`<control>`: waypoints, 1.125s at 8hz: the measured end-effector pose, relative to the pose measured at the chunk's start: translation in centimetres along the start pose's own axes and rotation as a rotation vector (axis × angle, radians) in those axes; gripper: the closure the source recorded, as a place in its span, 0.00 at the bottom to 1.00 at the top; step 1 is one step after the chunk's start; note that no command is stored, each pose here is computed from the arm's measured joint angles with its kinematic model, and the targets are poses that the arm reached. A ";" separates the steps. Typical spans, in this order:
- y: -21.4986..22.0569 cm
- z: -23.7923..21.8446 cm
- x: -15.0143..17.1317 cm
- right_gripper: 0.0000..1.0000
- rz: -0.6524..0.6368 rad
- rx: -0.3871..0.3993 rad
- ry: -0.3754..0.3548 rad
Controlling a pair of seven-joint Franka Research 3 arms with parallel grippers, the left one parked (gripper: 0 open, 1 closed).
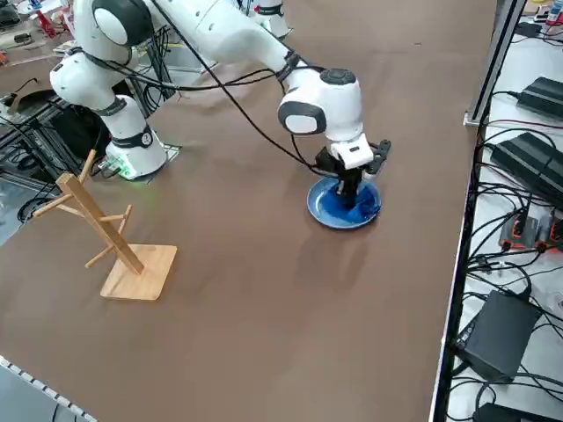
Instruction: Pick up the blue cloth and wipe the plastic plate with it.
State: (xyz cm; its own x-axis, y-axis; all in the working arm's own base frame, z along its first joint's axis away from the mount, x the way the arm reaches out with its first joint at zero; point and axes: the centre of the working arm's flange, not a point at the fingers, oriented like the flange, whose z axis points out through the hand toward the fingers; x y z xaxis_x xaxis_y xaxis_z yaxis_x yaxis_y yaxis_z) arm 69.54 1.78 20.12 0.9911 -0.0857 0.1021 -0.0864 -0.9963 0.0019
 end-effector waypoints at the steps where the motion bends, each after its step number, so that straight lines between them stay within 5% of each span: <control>1: -0.8 -0.1 -0.6 0.94 0.003 -0.007 -0.028; 5: -3.3 -0.4 -0.7 0.94 0.030 -0.012 -0.043; 9: -1.2 -0.1 2.6 0.94 0.022 0.002 0.008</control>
State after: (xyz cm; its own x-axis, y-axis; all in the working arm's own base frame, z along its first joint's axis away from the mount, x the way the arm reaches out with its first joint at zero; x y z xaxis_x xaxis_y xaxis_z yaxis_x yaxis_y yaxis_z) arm 72.24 2.71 20.45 0.9881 -0.1074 0.1103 -0.1079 -0.9942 -0.0020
